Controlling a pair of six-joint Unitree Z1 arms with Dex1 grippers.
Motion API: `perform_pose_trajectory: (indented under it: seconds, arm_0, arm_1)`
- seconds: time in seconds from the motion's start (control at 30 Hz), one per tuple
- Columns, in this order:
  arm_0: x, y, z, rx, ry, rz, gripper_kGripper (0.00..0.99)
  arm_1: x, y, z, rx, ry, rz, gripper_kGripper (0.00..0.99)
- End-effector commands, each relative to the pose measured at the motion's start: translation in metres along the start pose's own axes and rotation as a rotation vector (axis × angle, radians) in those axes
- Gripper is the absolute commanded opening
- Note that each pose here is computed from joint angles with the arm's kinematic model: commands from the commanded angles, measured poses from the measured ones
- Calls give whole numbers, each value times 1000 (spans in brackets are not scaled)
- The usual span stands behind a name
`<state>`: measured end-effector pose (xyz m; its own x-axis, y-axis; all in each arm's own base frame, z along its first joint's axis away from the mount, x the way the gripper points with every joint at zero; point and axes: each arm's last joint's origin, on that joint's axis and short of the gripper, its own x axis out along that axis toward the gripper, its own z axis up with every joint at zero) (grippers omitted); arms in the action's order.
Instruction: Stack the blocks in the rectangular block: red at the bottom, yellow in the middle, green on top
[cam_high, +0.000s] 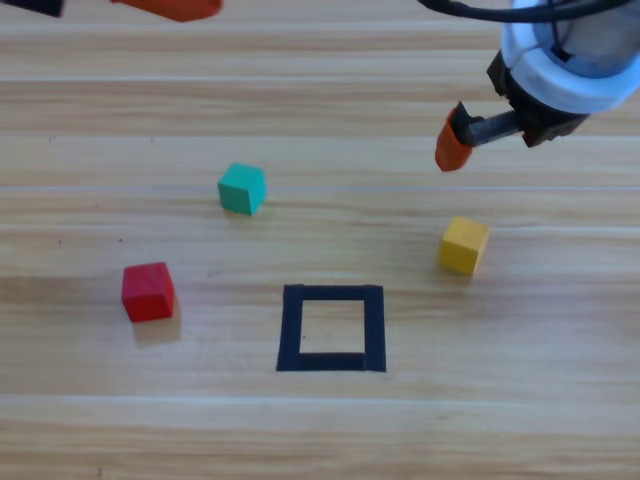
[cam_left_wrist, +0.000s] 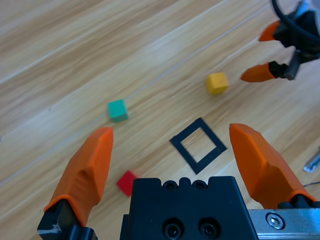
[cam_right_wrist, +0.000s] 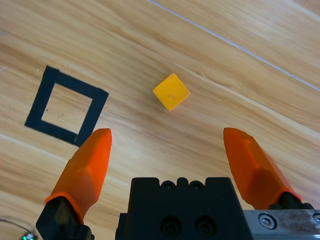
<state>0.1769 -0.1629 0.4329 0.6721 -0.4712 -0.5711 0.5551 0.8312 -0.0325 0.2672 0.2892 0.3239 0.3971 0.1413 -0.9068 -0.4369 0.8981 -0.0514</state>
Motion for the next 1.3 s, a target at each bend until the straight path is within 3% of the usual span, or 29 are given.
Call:
perform_pose_trajectory:
  seconds: [0.03,0.3,0.6,0.77,1.3]
  arm_0:
    - [45,52,15,-154,185,198,990]
    - [92,113,-26,-378,494,365,990]
    - [146,118,-74,-501,709,411,990]
    - [165,106,-86,-512,756,419,990]
    - [197,59,-93,-543,802,411,990]
  arm_1:
    - [37,14,8,62,73,-29,990]
    - [80,18,18,199,179,-48,988]
    - [129,7,18,326,353,-52,988]
    - [149,-3,15,361,403,-82,988]
    - [169,-4,22,371,371,-162,989]
